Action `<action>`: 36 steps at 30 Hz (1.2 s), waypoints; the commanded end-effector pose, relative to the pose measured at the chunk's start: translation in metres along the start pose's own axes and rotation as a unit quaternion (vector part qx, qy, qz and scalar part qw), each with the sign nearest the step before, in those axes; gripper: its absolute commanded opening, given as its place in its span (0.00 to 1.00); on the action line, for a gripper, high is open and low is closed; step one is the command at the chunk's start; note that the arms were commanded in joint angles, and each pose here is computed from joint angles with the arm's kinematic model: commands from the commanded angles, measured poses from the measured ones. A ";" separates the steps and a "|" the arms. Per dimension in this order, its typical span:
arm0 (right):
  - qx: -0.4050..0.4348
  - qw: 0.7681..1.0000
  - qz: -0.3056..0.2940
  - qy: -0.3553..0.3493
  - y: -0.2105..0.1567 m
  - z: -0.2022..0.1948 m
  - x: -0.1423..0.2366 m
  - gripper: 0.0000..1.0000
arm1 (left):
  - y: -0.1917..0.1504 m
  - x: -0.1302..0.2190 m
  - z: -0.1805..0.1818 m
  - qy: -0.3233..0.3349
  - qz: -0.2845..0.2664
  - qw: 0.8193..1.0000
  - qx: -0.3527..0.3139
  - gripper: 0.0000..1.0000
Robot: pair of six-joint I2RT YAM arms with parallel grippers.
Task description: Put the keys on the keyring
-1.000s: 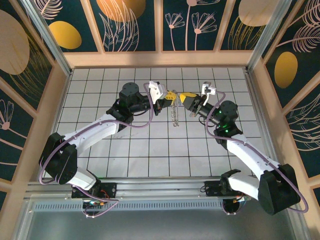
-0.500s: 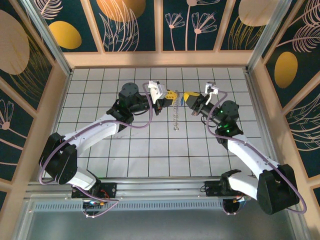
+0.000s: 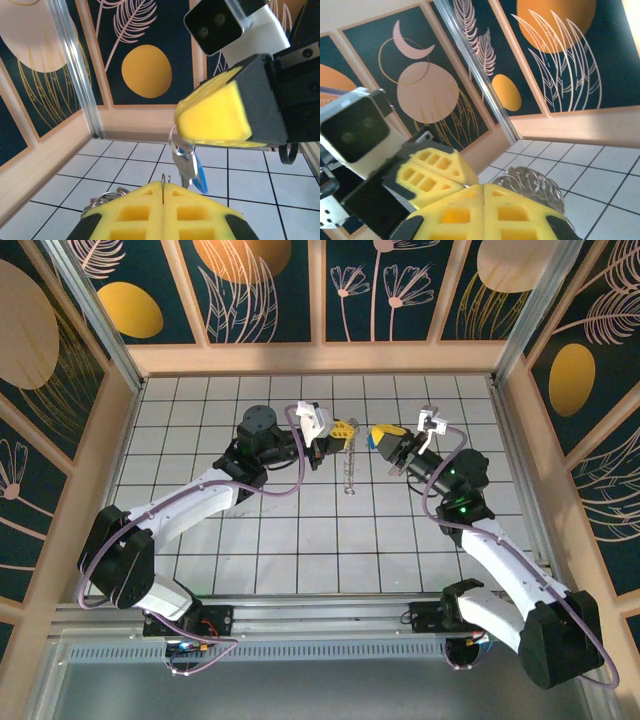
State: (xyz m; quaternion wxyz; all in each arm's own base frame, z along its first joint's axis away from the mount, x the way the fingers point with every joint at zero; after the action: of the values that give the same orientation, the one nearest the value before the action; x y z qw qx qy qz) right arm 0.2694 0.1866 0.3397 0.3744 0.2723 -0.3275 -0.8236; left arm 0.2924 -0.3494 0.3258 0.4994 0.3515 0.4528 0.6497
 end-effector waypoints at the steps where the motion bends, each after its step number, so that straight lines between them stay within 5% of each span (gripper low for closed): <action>1: 0.019 0.999 -0.007 0.043 0.008 0.022 0.001 0.00 | 0.019 -0.001 -0.001 -0.012 -0.029 0.999 0.003 0.00; 36: 0.037 0.998 -0.008 0.052 0.009 0.029 -0.005 0.00 | 0.021 -0.006 -0.008 -0.046 -0.069 0.995 0.061 0.00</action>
State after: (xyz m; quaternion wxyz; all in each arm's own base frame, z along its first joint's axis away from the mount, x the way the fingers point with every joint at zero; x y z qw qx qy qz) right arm 0.2650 0.1967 0.3370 0.3957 0.2819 -0.3257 -0.8111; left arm 0.2819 -0.3575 0.3332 0.5222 0.3933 0.4917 0.5753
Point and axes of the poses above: each hand's point on the last joint's axis, 136 mm out from that joint toward the fingers, its own x axis back along the fingers, its own z axis along the line the jaws close on, y = z × x, the point moved 2 cm from there along x, back along the fingers, and after that the axes turned 14 degrees about -x, right-handed, at the moved point
